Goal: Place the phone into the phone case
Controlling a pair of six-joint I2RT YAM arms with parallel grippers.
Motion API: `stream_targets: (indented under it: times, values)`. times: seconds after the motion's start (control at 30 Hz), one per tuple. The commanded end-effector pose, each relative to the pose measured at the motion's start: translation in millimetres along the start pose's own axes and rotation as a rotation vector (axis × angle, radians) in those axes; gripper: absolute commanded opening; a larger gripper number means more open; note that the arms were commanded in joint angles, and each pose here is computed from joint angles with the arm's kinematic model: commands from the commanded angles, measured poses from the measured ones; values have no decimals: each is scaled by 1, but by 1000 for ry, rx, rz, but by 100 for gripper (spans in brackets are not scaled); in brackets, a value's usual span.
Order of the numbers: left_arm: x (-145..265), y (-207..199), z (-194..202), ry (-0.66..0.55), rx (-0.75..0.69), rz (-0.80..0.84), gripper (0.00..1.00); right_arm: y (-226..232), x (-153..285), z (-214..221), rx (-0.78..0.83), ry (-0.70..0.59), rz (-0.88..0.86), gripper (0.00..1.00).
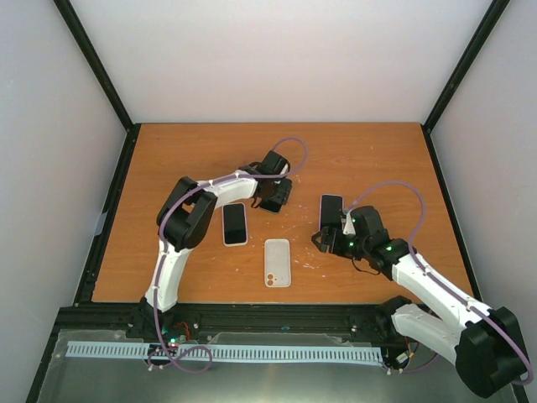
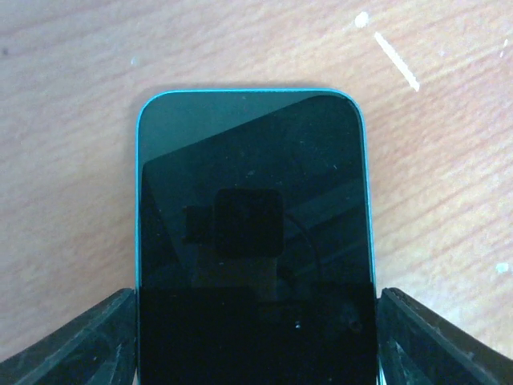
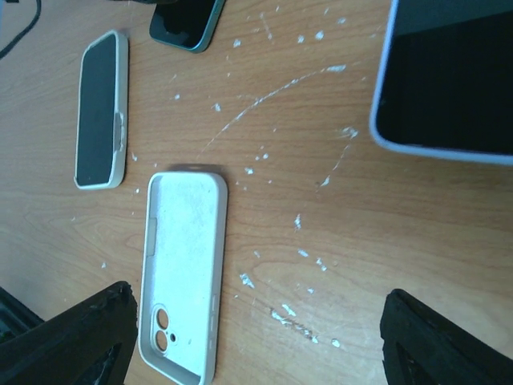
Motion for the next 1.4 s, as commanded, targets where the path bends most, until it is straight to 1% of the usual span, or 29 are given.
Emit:
stream_targets:
  times: [0.0, 0.2, 0.3, 0.43, 0.6, 0.73, 0.8, 0.97, 1.07, 1.13, 1.23, 1.27, 1.37]
  values:
    - [14, 0, 25, 117, 56, -15, 73, 6, -8, 8, -10, 22, 8, 81]
    - [42, 6, 20, 87, 124, -4, 72, 14, -21, 22, 6, 54, 19, 80]
    - [60, 7, 19, 79, 152, 1, 70, 19, -31, 31, 21, 79, 23, 77]
    - [81, 6, 25, 69, 195, 39, 69, 29, -47, 43, 44, 119, 33, 68]
    - [106, 9, 31, 32, 238, 72, 68, 48, -71, 51, 96, 152, 84, 57]
    - [126, 15, 32, -10, 255, 83, 68, 54, -91, 56, 111, 163, 146, 41]
    - [130, 18, 36, -18, 259, 87, 68, 54, -95, 58, 109, 141, 171, 34]
    - [130, 28, 48, -12, 300, 99, 73, 48, -107, 58, 113, 120, 235, 27]
    - [132, 39, 54, -40, 353, 162, 74, 45, -112, 56, 124, 107, 295, 23]
    - [135, 44, 57, -56, 379, 193, 74, 43, -110, 53, 129, 76, 337, 20]
    - [139, 49, 63, -70, 410, 211, 77, 43, -100, 49, 129, 29, 371, 19]
    - [141, 51, 64, -79, 423, 221, 78, 45, -96, 48, 128, 26, 370, 21]
    - [154, 61, 72, -133, 478, 259, 82, 61, -84, 41, 109, 2, 323, 34]
Point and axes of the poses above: each gripper's point midway between its finger pads, its own x axis back along the fingers, its own y axis along the line the jaws close on, z = x × y, the point moved 10 cm from there along x, back along the fingers, and after that the axes turned 12 degrees about -x, right-handed, at the moved point
